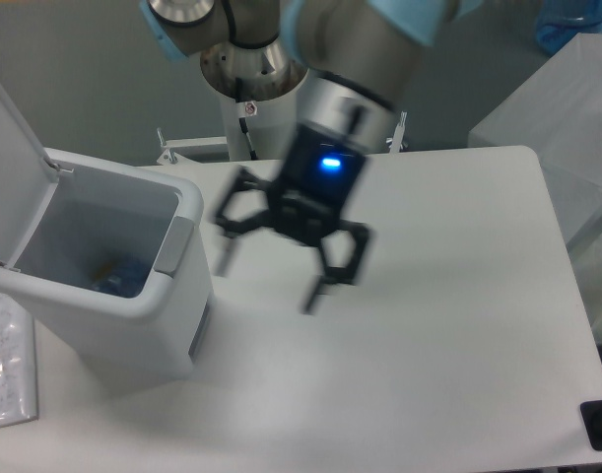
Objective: Place the trash in the trash can
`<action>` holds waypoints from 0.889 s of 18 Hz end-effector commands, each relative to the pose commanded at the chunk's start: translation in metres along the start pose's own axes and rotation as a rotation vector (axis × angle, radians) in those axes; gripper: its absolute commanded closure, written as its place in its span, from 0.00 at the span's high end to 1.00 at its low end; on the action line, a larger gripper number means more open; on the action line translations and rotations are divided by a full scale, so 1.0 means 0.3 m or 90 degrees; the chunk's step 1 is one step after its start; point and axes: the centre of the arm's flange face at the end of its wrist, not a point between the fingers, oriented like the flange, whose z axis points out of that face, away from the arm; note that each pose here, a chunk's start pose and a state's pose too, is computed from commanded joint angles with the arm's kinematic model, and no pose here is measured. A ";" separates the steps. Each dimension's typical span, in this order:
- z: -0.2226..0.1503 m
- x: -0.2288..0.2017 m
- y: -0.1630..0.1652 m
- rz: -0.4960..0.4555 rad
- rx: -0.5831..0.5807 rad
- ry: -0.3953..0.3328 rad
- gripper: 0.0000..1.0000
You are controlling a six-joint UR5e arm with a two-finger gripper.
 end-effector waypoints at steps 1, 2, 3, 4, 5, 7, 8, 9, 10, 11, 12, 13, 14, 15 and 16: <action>0.002 -0.051 0.023 0.010 -0.018 -0.028 1.00; 0.006 -0.104 0.049 0.026 -0.042 -0.063 1.00; 0.021 -0.156 0.079 0.044 -0.072 -0.093 1.00; 0.044 -0.198 0.103 0.068 -0.102 -0.116 1.00; 0.073 -0.241 0.130 0.095 -0.131 -0.131 1.00; 0.117 -0.307 0.184 0.139 -0.187 -0.155 1.00; 0.142 -0.338 0.218 0.156 -0.215 -0.162 1.00; 0.177 -0.374 0.272 0.184 -0.258 -0.162 1.00; 0.189 -0.389 0.300 0.210 -0.288 -0.158 1.00; 0.202 -0.405 0.332 0.241 -0.324 -0.148 1.00; 0.206 -0.413 0.363 0.267 -0.364 -0.138 1.00; 0.205 -0.422 0.385 0.288 -0.402 -0.131 1.00; 0.207 -0.427 0.405 0.301 -0.436 -0.121 1.00; 0.210 -0.433 0.421 0.304 -0.466 -0.111 1.00; 0.218 -0.440 0.434 0.301 -0.487 -0.103 1.00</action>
